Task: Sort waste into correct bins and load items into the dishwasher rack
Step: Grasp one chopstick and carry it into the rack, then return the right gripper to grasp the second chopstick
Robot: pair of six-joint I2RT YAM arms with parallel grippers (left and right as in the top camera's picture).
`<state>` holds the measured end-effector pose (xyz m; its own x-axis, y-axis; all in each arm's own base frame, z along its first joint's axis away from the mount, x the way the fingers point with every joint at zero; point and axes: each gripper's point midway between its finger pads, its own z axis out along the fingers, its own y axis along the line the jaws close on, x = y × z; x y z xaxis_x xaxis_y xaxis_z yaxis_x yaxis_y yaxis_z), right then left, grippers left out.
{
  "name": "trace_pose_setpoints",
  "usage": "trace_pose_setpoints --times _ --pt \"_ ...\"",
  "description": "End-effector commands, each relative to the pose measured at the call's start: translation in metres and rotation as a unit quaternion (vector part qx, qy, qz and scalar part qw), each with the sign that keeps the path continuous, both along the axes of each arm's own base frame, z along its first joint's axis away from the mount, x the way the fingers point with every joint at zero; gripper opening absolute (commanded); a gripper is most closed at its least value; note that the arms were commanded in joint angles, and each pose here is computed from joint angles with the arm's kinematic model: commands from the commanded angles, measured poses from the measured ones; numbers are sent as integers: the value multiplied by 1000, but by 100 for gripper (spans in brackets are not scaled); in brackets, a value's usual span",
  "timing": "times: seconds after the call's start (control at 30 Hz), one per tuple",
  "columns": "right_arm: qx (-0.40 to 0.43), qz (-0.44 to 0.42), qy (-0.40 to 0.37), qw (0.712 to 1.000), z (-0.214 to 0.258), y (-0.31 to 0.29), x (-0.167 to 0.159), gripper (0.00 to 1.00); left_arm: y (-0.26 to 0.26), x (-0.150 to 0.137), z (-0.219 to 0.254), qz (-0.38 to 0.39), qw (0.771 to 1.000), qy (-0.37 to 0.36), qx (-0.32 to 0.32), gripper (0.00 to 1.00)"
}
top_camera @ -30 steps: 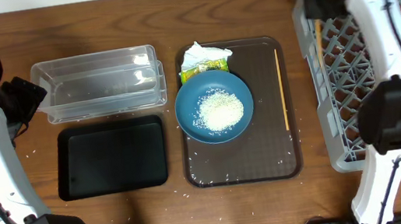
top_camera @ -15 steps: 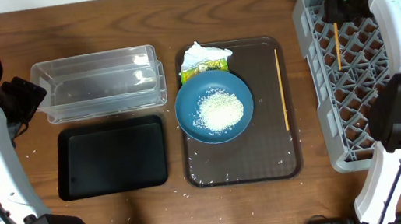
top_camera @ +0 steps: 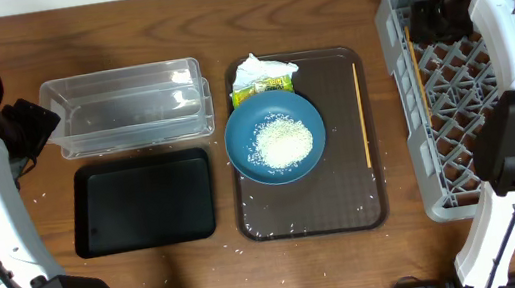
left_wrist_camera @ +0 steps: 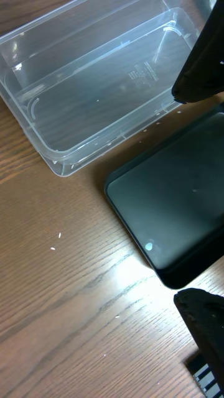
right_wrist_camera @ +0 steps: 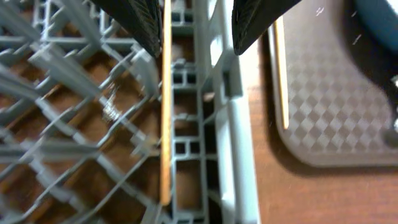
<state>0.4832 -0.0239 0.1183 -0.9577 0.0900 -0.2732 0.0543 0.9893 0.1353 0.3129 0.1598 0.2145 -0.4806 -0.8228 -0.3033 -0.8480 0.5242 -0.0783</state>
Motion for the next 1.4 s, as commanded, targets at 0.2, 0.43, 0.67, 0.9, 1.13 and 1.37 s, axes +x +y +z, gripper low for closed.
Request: trace_pose_setpoints --times 0.2,0.43,0.67,0.9,1.13,1.37 --pt "56 54 -17 997 48 71 -11 64 2 -1 9 7 1000 -11 6 98" --pt "51 95 11 994 32 120 -24 58 2 -1 9 7 1000 -11 6 98" --pt "-27 39 45 998 -15 136 -36 52 2 -1 9 7 1000 -11 7 98" --pt "-34 1 70 997 -50 137 -50 43 2 -1 9 7 1000 -11 7 98" --pt "-41 -3 93 995 -83 132 -65 40 2 -1 9 7 1000 -11 6 98" --pt "-44 -9 101 994 -100 124 -72 40 2 -1 9 7 1000 -11 6 98"
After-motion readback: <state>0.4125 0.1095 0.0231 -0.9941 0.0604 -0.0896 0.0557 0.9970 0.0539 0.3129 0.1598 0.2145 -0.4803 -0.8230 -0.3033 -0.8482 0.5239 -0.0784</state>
